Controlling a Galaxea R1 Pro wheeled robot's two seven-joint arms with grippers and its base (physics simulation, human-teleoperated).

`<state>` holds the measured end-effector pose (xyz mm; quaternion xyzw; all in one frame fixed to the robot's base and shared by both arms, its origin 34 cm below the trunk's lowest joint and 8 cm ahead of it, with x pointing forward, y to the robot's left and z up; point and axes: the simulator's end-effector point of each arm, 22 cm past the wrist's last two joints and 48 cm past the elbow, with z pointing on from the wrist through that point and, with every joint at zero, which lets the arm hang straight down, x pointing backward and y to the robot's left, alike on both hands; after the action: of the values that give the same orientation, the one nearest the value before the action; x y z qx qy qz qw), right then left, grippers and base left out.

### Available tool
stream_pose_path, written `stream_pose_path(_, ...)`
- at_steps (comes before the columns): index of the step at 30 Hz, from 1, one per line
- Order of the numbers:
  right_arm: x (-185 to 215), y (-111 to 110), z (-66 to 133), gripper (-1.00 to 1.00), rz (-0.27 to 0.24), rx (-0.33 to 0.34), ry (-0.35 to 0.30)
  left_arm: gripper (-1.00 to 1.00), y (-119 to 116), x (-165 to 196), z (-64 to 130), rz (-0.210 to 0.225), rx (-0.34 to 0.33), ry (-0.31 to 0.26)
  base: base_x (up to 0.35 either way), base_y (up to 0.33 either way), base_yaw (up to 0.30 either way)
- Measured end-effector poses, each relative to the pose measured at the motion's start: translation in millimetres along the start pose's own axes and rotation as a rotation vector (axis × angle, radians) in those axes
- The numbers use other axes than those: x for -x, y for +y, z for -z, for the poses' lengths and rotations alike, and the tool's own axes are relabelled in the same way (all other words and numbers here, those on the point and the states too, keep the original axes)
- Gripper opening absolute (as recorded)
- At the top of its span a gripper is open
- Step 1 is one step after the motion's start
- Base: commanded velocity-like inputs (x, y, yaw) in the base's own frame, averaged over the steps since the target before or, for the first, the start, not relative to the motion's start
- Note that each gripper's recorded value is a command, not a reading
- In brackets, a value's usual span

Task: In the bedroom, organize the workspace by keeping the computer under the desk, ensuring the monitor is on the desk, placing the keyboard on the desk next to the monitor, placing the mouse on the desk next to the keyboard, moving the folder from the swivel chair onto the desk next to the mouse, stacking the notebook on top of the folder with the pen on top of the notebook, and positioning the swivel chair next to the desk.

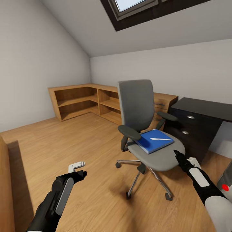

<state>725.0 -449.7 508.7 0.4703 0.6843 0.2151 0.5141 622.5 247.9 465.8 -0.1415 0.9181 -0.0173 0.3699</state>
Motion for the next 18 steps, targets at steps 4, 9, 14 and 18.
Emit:
stream_pose_path(4, -4.0, 0.3, -1.0, 1.00, -0.008, 0.003, 0.006, 1.00, 0.4, -1.6, -1.3, -0.001, 0.002, 0.004, 0.000, 0.000, 0.222)
stream_pose_path(9, -8.1, -0.4, -2.1, 1.00, -0.008, 0.002, 0.011, 1.00, 0.2, -3.4, -2.7, -0.001, 0.002, 0.008, 0.000, 0.000, 0.224)
stream_pose_path(14, -10.0, -2.7, -3.0, 1.00, -0.005, -0.002, 0.012, 1.00, 0.3, -5.1, -4.1, -0.001, 0.003, 0.012, 0.000, 0.000, 0.225)
stream_pose_path(18, -11.0, -4.2, -3.8, 1.00, -0.002, -0.005, 0.014, 1.00, 0.4, -6.4, -5.3, -0.001, 0.003, 0.015, 0.021, 0.000, 0.225)
